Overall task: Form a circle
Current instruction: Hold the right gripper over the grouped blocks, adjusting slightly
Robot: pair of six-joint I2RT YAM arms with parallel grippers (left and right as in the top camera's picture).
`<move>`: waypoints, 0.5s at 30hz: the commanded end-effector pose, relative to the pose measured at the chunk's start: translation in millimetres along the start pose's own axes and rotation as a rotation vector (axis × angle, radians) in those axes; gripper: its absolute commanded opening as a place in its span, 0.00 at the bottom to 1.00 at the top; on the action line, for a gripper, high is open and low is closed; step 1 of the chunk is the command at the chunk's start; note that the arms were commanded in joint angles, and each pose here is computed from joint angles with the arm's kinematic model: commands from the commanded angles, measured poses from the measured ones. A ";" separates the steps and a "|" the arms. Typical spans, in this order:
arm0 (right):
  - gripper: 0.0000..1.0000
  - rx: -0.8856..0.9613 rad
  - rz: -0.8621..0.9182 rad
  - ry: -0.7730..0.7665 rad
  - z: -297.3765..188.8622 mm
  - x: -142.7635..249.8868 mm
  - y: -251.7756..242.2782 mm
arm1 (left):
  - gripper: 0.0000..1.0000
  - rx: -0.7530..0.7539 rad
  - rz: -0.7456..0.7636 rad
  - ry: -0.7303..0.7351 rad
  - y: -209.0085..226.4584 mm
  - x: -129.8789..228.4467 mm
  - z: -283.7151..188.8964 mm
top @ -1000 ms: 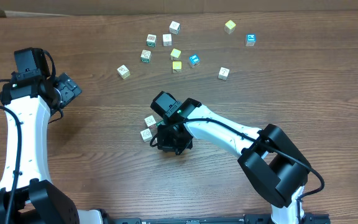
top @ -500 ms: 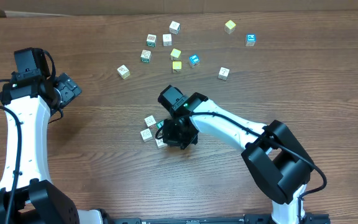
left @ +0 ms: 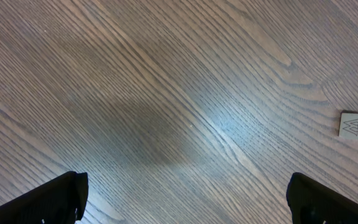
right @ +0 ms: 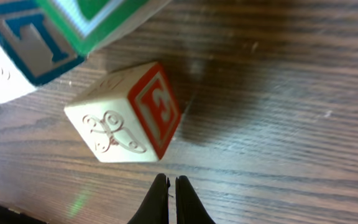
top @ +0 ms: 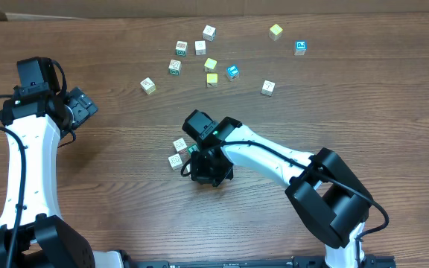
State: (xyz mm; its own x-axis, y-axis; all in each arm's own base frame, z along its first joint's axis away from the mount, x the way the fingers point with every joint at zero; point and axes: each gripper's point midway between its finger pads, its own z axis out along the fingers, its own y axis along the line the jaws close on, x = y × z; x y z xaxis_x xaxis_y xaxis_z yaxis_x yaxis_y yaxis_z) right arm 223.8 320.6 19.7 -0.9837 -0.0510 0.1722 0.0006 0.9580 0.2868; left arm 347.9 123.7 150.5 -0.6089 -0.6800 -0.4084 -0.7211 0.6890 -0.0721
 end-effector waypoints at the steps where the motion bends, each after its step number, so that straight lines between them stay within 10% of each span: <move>1: 0.04 0.011 0.001 -0.004 4.1 -1.3 -3.0 | 1.00 0.007 -0.015 -0.022 -1.7 -5.1 -5.8; 15: 0.04 -0.015 -0.003 -0.045 2.4 -13.6 1.1 | 1.00 0.007 -0.015 -0.022 -1.7 -5.1 -5.8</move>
State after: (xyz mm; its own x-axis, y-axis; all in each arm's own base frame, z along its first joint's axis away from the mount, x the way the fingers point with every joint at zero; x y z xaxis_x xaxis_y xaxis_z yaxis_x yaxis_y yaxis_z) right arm 233.1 327.9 20.6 -0.9898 -0.0533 0.1319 -0.0090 0.9487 0.3160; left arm 347.9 123.7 150.5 -0.6089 -0.6800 -0.4084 -0.7211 0.6890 -0.0721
